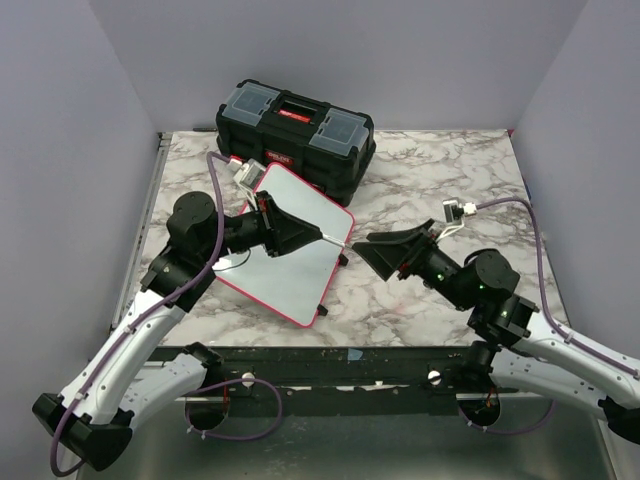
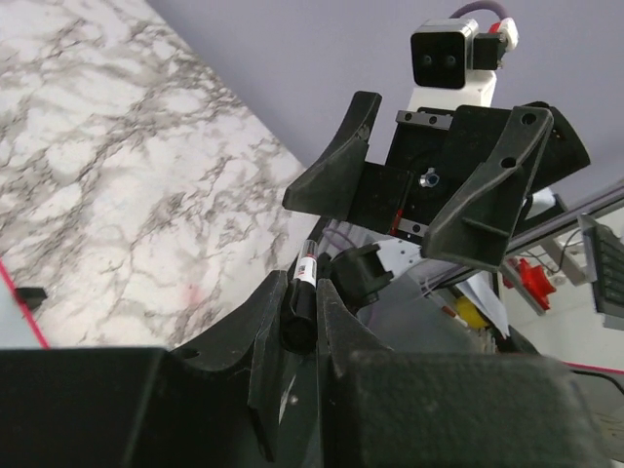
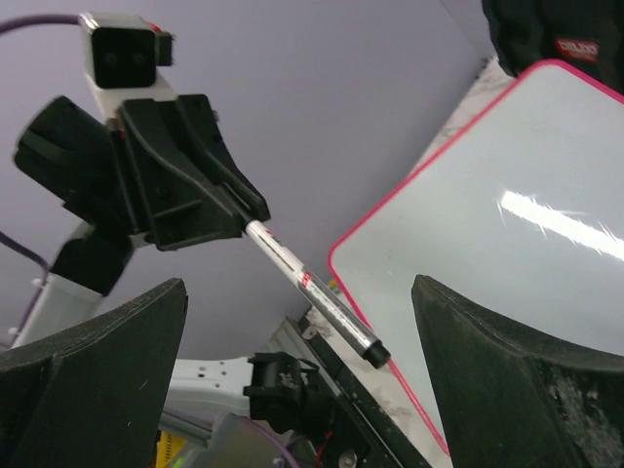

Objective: Write a sentence on the whiteboard
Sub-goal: Open the pen cap from the whiteboard marker.

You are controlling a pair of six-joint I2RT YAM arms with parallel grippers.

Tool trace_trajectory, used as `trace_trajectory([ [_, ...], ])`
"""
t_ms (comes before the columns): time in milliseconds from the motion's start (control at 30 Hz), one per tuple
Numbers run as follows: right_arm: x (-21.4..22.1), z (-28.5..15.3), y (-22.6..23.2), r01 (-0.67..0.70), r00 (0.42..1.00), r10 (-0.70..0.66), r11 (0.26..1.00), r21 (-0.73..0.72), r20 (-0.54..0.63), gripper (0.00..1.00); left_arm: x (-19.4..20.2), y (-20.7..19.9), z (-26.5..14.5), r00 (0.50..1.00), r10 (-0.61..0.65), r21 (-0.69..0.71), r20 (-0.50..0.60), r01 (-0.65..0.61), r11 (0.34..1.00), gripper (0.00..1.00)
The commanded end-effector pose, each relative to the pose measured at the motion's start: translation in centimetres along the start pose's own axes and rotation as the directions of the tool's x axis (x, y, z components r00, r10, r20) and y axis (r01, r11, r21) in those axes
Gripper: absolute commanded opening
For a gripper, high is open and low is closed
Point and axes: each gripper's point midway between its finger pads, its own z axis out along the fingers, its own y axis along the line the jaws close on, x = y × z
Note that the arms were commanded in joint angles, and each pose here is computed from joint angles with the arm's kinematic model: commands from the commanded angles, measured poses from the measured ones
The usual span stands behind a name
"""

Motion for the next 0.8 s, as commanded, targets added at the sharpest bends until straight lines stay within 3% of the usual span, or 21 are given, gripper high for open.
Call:
trace_trajectory([
  [0, -4.0, 0.0, 6.1, -0.019, 0.997, 0.031, 0.982, -0.185, 0.066, 0.99, -2.5, -4.5, -0.8, 0.997, 0.031, 0.157, 0.069, -0.041, 0.987, 0.00],
  [200, -4.9, 1.0, 8.5, 0.004, 0.999, 0.007, 0.969, -0.246, 0.042, 0.98, -4.2, -7.8, -1.5, 0.992, 0.069, 0.263, 0.104, -0.094, 0.960, 0.00],
  [500, -4.3, 2.5, 8.6, -0.024, 1.000, 0.025, 0.960, -0.278, 0.002, 0.97, -4.5, -8.7, -1.7, 0.988, 0.092, 0.304, 0.124, -0.127, 0.944, 0.00],
  [767, -4.2, 2.6, 10.5, -0.079, 0.997, 0.065, 0.919, -0.386, -0.050, 0.76, -4.8, -9.1, -1.9, 0.985, 0.109, 0.310, 0.136, -0.147, 0.939, 0.00],
])
